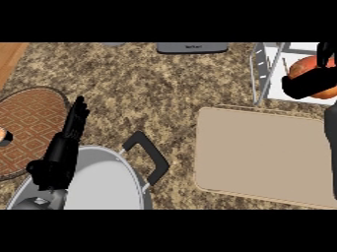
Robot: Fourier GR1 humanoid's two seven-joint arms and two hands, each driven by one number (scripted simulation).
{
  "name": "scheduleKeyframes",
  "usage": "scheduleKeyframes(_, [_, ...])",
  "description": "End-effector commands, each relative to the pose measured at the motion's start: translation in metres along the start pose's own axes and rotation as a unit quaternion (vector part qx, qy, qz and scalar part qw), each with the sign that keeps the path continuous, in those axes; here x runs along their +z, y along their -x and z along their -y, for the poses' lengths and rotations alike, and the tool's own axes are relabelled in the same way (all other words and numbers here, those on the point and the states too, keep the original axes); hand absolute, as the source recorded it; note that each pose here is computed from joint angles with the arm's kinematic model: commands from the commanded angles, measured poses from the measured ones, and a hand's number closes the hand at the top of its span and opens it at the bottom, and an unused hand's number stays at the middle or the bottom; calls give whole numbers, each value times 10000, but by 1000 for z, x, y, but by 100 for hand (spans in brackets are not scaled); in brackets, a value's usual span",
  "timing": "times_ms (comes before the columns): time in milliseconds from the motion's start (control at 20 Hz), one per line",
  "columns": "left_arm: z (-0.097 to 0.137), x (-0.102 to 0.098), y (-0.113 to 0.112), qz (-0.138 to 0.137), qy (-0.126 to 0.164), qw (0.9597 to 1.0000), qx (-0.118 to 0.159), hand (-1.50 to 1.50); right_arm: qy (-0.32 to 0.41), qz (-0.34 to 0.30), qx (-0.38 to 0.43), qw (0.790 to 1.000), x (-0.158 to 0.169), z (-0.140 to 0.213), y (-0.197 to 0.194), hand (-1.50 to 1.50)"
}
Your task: Pick the squash from the tray and place it in the tiered basket
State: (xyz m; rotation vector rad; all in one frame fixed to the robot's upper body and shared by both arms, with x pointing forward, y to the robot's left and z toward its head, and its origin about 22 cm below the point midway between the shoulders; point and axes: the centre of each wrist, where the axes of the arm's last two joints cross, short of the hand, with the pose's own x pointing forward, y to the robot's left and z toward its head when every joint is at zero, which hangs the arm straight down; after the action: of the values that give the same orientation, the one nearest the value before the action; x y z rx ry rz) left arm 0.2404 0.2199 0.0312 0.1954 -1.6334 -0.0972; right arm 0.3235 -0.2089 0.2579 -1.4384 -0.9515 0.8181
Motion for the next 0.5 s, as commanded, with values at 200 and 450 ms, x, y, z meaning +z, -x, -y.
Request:
scheduleKeyframes(200, [18, -18, -10, 160, -52, 9999, -17, 0, -72, -245, -1437, 9893, -20, 43, 15, 150])
scheduleKeyframes(450, [25, -22, -11, 210, 40, 9998, 63, 0, 71, -227, -1247, 9919, -53, 55, 19, 150])
